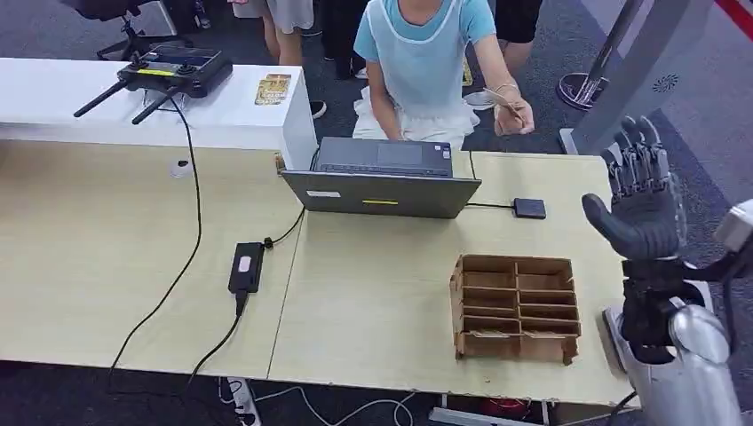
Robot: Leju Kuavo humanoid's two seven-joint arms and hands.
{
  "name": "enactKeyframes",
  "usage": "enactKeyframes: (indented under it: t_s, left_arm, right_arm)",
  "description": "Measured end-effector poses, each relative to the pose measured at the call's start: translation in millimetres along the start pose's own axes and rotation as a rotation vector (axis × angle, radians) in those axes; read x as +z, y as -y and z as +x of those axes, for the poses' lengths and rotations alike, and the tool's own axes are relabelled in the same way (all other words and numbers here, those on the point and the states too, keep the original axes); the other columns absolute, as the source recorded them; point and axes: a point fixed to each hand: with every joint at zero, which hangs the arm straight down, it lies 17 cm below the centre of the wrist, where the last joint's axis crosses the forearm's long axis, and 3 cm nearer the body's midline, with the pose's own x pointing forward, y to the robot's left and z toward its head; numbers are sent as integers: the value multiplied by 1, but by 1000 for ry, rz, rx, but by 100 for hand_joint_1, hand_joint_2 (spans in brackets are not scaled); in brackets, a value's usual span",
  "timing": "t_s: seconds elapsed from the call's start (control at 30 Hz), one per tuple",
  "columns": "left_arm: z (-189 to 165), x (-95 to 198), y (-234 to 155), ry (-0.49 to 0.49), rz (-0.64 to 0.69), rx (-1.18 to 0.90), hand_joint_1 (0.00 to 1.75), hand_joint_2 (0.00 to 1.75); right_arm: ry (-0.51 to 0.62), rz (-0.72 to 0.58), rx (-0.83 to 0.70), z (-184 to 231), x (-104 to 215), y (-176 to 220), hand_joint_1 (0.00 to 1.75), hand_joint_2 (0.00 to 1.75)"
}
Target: Pass the card to the sensor for recognition and then transmit it.
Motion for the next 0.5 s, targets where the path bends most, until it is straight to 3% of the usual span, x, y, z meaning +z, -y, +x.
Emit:
enactKeyframes:
  t_s: [0.1,0.27,0.5]
  left_arm:
    - [-3,0,0,-11,-3,43,0,0]
    - [-5,0,0,-22,0,93,0,0]
    - [-7,0,1,-36,0,102,0,0]
  right_arm:
    - [-16,120,11,10,52,-10,0,175]
    - [-54,191,52,30,115,-16,0,175]
    - [-81,176,7,50,158,-25,0,175]
